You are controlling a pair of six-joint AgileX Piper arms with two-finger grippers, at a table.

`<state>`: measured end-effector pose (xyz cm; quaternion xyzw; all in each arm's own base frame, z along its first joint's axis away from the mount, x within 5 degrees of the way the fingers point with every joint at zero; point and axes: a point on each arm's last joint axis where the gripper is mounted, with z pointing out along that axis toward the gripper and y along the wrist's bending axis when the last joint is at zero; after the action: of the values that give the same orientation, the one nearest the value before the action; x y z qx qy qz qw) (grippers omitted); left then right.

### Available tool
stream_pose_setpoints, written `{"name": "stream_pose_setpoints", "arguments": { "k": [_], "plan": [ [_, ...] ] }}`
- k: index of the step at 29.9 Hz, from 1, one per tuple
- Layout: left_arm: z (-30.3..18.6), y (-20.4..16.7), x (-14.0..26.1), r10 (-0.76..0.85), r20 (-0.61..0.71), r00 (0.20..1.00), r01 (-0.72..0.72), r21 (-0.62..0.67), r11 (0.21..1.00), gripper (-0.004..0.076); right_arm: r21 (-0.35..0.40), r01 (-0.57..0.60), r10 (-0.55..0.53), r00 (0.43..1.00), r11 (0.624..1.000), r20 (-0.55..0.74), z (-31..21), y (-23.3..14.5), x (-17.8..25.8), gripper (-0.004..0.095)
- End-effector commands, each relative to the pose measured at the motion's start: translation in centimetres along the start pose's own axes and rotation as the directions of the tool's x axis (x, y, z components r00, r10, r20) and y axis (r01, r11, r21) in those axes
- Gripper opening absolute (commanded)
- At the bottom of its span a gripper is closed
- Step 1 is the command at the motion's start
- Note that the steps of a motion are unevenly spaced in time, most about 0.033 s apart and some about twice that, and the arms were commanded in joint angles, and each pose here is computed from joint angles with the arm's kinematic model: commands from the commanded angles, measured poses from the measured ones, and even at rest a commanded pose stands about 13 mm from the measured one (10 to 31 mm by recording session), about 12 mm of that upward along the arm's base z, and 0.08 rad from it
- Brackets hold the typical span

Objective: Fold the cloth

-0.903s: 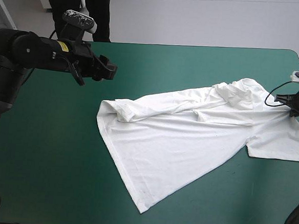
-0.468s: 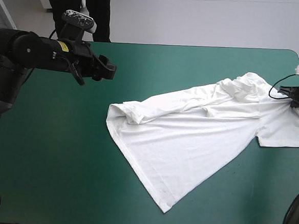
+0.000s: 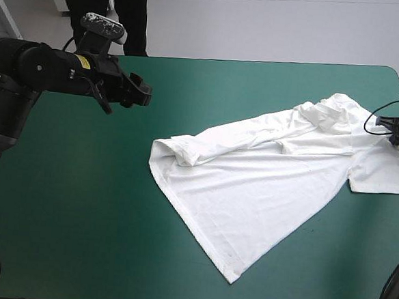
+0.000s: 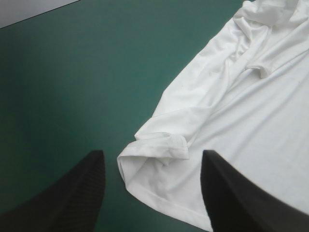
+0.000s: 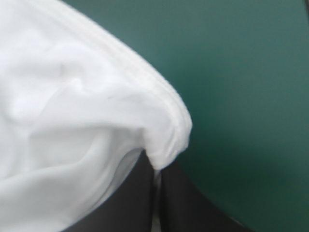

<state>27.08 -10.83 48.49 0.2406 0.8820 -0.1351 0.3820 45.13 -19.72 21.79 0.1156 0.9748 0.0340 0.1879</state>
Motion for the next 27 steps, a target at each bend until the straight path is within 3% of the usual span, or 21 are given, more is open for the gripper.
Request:
{"name": "stream_pose_setpoints", "arguments": {
  "k": [1,6,9,13,19,27],
  "plan": [
    [-1.9,-0.8,0.0,0.009,0.031,0.999,-0.01,0.025,1.0,0.0425,-0.028,0.058,-0.054,0.989,0.998,0.137,-6.7,1.4,-1.0,0.0084],
    [-1.9,-0.9,-0.1,0.007,0.033,0.999,-0.009,0.038,0.999,0.0425,-0.015,0.082,-0.078,0.977,0.996,0.198,-9.6,1.9,-1.1,0.0524],
    [-1.9,-0.8,0.0,0.009,0.031,0.999,-0.01,0.034,0.999,0.0425,-0.028,0.085,-0.077,0.977,0.996,0.199,-11.2,2.3,-0.7,0.0675],
    [-1.6,-0.1,0.3,0.029,0.0,1.0,-0.029,-0.044,0.999,0.0425,-0.11,0.081,-0.062,0.983,0.991,0.172,-13.9,3.5,0.8,0.0674],
    [2.0,1.4,3.0,0.023,-0.175,0.984,-0.045,-0.12,0.992,0.0425,-0.234,0.103,-0.055,0.977,0.967,0.205,-18.2,6.4,5.0,0.0671],
    [5.3,1.9,3.6,0.061,-0.256,0.965,-0.084,-0.081,0.993,0.0425,-0.244,0.27,-0.201,0.941,0.931,0.273,-22.2,13.6,12.6,0.0672]
  ]
}}
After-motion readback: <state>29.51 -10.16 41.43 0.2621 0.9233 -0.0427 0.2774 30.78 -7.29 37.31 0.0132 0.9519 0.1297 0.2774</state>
